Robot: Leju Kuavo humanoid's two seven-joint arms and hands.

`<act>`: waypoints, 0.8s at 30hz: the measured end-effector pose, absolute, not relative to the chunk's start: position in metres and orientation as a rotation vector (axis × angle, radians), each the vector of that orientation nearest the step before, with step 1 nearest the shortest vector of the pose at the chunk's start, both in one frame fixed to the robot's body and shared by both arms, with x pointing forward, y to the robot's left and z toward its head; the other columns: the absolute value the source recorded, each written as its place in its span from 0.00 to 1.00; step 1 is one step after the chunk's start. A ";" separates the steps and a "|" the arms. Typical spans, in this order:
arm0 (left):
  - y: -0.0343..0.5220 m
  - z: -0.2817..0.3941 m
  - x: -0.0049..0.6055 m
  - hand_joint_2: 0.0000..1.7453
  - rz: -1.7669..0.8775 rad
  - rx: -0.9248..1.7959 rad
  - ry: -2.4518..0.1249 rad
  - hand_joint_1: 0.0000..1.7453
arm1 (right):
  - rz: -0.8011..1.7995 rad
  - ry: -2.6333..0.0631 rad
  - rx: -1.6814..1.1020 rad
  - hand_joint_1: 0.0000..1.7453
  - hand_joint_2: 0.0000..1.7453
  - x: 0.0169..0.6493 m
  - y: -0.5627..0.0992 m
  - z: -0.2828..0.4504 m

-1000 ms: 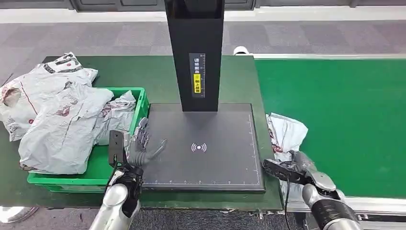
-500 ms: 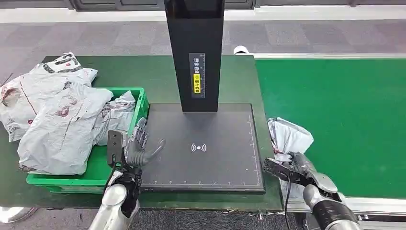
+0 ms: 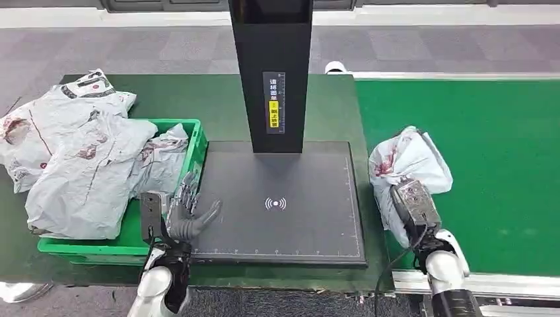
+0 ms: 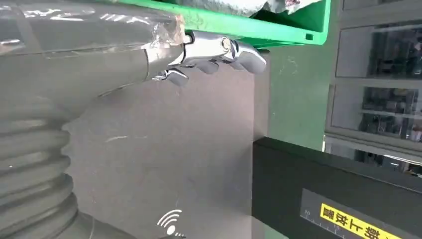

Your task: Moved the parcel from conveyor to table for the left to box.

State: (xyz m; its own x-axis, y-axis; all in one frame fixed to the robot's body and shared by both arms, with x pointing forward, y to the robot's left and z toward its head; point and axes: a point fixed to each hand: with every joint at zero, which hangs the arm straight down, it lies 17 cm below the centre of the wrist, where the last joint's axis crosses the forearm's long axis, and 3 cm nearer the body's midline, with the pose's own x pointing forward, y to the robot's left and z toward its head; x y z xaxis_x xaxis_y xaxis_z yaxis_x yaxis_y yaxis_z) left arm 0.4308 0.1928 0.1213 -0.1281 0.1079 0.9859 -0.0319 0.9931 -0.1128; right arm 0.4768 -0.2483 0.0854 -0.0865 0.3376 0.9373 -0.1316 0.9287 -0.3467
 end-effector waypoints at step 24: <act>0.200 0.119 0.424 1.00 0.181 -0.027 -1.684 0.00 | 0.048 -2.032 -0.337 1.00 1.00 0.425 -0.251 0.243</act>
